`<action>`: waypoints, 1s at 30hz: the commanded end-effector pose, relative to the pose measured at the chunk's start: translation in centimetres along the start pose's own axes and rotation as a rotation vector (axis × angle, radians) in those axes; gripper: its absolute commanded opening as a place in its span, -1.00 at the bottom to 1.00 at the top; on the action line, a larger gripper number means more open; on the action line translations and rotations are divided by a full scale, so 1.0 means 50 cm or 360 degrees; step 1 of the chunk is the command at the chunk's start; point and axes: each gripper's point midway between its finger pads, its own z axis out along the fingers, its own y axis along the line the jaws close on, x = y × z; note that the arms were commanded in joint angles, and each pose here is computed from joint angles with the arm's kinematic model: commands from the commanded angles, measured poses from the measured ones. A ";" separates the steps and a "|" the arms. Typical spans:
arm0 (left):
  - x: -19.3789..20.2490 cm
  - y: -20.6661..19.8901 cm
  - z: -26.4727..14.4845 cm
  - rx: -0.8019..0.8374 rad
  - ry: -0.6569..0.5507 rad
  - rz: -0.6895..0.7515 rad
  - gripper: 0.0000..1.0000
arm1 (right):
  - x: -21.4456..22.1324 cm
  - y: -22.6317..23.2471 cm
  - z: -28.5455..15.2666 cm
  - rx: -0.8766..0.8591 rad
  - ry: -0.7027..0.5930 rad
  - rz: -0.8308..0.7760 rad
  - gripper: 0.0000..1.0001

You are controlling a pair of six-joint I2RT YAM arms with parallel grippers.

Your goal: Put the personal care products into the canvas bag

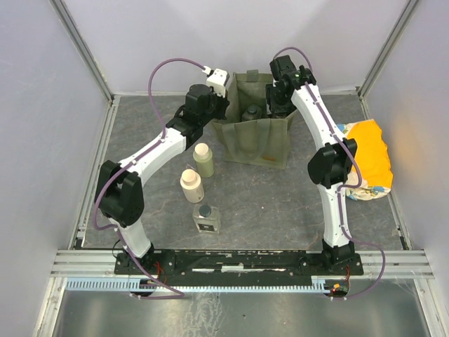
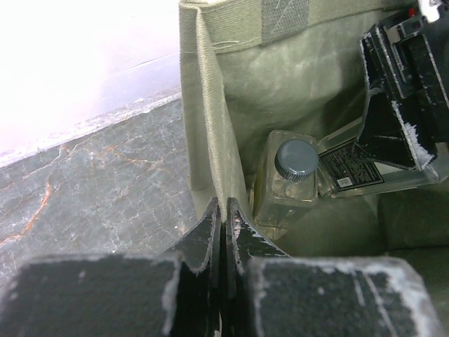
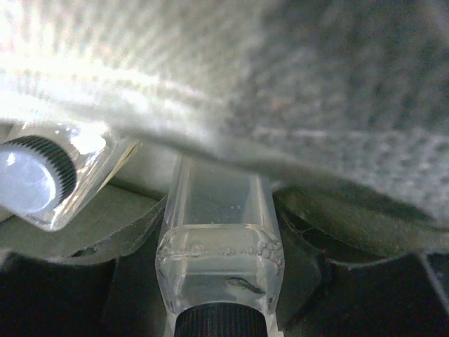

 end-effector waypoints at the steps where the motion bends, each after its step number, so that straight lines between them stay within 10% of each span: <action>1: -0.038 -0.007 -0.008 0.0030 -0.0105 -0.0020 -0.95 | -0.054 -0.028 -0.023 0.0017 -0.0161 -0.0003 -1.00; 15: -0.055 -0.015 0.028 0.0055 -0.0139 -0.0035 -0.95 | -0.014 -0.045 0.053 0.0077 -0.0085 -0.0079 -0.98; 30: -0.050 -0.014 0.028 0.0054 -0.0129 -0.0025 -0.95 | -0.066 -0.030 0.000 -0.0017 -0.0233 -0.0113 0.60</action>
